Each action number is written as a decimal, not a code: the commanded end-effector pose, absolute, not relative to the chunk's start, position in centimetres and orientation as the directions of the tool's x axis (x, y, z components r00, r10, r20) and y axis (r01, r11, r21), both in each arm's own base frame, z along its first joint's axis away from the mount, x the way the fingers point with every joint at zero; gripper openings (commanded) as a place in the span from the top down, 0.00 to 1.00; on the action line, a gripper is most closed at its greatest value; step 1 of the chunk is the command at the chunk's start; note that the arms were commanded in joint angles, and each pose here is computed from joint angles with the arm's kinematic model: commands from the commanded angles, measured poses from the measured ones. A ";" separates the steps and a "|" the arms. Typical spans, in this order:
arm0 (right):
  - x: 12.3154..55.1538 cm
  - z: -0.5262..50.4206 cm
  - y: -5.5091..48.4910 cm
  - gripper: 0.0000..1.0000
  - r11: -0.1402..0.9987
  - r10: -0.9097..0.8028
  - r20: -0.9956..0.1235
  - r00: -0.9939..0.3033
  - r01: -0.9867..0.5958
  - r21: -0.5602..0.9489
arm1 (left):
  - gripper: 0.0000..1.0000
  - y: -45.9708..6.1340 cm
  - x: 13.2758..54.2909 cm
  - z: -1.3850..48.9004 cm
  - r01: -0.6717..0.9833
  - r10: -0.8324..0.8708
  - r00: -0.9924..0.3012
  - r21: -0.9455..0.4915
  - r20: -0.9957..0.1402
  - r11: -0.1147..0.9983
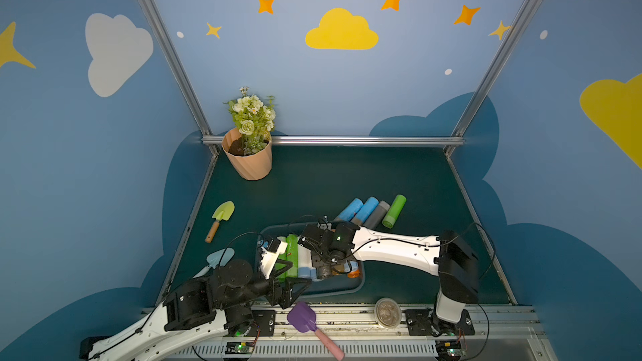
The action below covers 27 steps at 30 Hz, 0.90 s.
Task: Put the roll of trash bags into the storage box
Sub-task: Place the roll of trash bags in the storage box.
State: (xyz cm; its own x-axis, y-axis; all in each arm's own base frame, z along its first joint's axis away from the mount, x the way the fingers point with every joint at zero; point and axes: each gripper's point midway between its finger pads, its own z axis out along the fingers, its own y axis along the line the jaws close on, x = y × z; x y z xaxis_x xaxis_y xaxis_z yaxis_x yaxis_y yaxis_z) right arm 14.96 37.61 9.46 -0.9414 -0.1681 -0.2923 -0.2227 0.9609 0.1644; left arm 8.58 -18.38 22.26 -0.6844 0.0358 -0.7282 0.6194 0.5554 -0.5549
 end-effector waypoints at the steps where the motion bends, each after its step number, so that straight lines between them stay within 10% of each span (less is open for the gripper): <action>1: 15.0 10.5 37.3 0.58 0.961 -0.179 -0.315 -0.932 -0.234 0.146 | 0.00 -18.7 8.5 23.0 0.638 0.033 -0.670 -0.553 -0.741 0.536; 14: 15.2 12.0 37.3 0.58 0.952 -0.194 -0.359 -0.913 -0.264 0.158 | 0.00 -18.9 7.8 23.7 0.699 0.059 -0.626 -0.526 -0.778 0.484; 27: 16.1 16.7 35.6 0.55 0.936 -0.172 -0.477 -0.862 -0.294 0.195 | 0.00 -16.7 10.9 22.9 0.609 0.015 -0.595 -0.438 -0.804 0.662</action>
